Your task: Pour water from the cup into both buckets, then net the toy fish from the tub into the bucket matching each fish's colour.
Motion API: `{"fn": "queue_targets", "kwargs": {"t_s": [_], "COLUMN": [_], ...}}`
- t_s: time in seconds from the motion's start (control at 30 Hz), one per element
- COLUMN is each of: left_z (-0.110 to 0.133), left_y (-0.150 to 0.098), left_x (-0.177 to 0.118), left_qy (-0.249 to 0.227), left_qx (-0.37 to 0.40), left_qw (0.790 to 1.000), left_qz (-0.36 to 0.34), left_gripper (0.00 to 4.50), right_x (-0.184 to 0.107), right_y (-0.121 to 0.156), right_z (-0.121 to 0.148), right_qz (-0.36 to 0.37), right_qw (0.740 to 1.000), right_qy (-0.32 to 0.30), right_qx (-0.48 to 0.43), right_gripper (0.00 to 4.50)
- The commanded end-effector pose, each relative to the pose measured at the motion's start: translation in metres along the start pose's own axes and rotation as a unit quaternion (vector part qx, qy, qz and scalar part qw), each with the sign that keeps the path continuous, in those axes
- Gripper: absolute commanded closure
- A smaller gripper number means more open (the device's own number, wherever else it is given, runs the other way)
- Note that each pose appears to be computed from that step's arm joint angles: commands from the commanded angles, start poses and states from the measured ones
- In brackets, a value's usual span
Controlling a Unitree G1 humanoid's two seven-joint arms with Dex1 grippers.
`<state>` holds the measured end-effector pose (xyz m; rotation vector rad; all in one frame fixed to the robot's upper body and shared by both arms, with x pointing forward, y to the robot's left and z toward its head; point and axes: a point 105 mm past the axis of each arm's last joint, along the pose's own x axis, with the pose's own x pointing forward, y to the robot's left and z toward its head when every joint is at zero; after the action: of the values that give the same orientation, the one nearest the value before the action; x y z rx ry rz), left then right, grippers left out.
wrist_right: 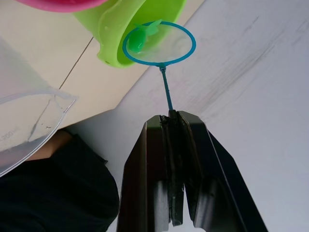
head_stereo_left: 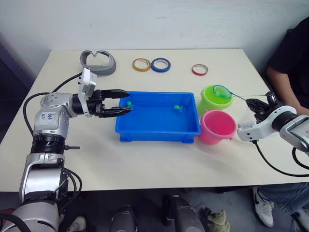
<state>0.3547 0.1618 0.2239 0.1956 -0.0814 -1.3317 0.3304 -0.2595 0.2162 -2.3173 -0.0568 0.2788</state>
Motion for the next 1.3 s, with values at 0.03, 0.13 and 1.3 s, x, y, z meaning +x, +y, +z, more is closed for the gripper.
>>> {"fn": "queue_targets", "kwargs": {"t_s": [0.03,0.13,1.3], "left_z": [0.013,0.013,0.003], "left_y": [0.001,0.001,-0.001], "left_x": [0.002,0.002,-0.06], "left_qy": [-0.004,-0.005,0.05], "left_qx": [0.029,0.03,0.015], "left_qw": [1.0,1.0,0.995], "left_qz": [-0.005,-0.004,0.09], "left_gripper": [0.9,0.9,0.9], "right_x": [-0.002,0.001,0.009], "right_y": [-0.02,-0.021,-0.068], "right_z": [-0.004,-0.004,0.044], "right_qz": [-0.043,-0.049,-0.076], "right_qw": [0.999,0.998,0.97], "right_qy": [0.016,0.024,-0.125], "right_qx": [-0.026,-0.034,0.193], "right_gripper": [4.5,4.5,4.5]}}
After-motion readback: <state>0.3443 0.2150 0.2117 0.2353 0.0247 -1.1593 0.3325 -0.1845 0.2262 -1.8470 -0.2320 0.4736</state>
